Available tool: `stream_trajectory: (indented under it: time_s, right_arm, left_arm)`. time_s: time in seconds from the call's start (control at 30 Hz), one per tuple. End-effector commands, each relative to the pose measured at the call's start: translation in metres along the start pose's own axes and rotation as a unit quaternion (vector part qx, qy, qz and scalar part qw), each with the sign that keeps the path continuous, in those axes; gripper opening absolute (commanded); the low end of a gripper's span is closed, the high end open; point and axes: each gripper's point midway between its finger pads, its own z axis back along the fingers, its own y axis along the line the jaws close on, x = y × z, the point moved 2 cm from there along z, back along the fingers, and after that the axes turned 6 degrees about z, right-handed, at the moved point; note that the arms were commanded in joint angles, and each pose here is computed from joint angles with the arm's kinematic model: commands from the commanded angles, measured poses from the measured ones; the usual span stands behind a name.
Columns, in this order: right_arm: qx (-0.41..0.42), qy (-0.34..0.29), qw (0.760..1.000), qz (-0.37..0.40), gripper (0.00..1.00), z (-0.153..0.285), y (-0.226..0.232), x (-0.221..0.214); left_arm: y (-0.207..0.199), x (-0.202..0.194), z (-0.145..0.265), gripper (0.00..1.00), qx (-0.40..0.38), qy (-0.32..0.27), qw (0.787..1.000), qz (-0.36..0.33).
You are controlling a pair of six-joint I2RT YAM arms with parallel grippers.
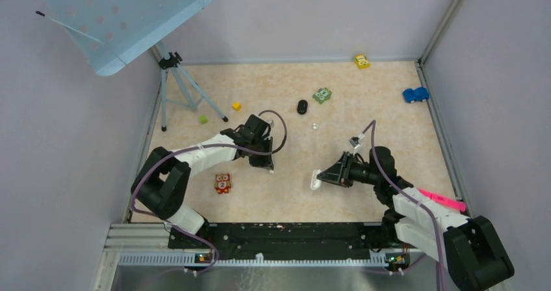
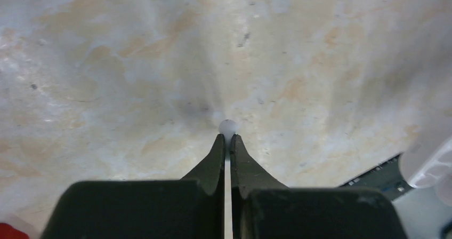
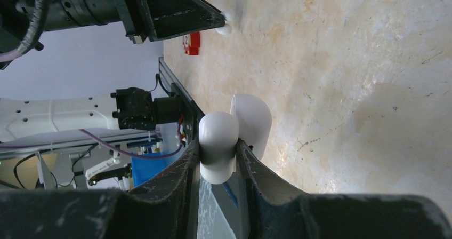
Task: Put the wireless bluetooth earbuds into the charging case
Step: Pick up the right earbud from the center of the board, then insert the right earbud into the right side groove of the charging case.
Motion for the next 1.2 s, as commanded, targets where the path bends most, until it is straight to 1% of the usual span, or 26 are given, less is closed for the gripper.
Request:
stream_trajectory:
  time_s: [0.0,0.07,0.17,0.27,0.3,0.37,0.5,0.7,0.87,0.93,1.1,1.17]
  right_arm:
    - [0.028,-0.009,0.999,0.022,0.00,0.001,0.011,0.005]
    - [0.035,-0.010,0.999,0.027,0.00,0.001,0.013,0.005]
    - [0.042,-0.012,0.999,0.031,0.00,0.002,0.014,0.005]
    - [0.049,-0.014,0.998,0.031,0.00,0.002,0.017,0.006]
    - [0.054,-0.016,0.998,0.032,0.00,0.002,0.019,0.007]
    - [0.067,-0.023,0.997,0.033,0.00,0.003,0.024,0.008]
    - [0.111,-0.038,0.992,0.040,0.00,0.007,0.037,0.009]
    - [0.189,-0.063,0.977,0.077,0.00,0.020,0.063,0.010]
    - [0.238,-0.055,0.964,0.104,0.00,0.026,0.082,0.010]
    - [0.249,-0.054,0.962,0.103,0.00,0.028,0.087,0.012]
    - [0.250,-0.054,0.962,0.093,0.00,0.026,0.089,0.016]
    - [0.254,-0.055,0.961,0.091,0.00,0.026,0.091,0.017]
  left_arm:
    - [-0.059,0.024,0.039,0.00,-0.130,-0.036,0.990,-0.030]
    - [-0.087,0.031,0.058,0.00,-0.210,-0.055,0.975,-0.047]
    - [-0.117,0.028,0.083,0.00,-0.307,-0.058,0.948,-0.065]
    - [-0.132,0.024,0.093,0.00,-0.354,-0.050,0.932,-0.062]
    - [-0.134,0.021,0.094,0.00,-0.355,-0.046,0.932,-0.059]
    - [-0.143,0.019,0.098,0.00,-0.371,-0.055,0.925,-0.062]
    - [-0.150,0.011,0.104,0.00,-0.393,-0.055,0.916,-0.056]
    - [-0.155,0.008,0.123,0.00,-0.423,-0.078,0.900,-0.069]
    - [-0.159,0.000,0.126,0.00,-0.451,-0.063,0.886,-0.084]
    - [-0.162,-0.001,0.129,0.00,-0.457,-0.062,0.883,-0.087]
    - [-0.164,0.004,0.134,0.00,-0.455,-0.083,0.882,-0.088]
    - [-0.165,0.002,0.132,0.00,-0.450,-0.082,0.883,-0.104]
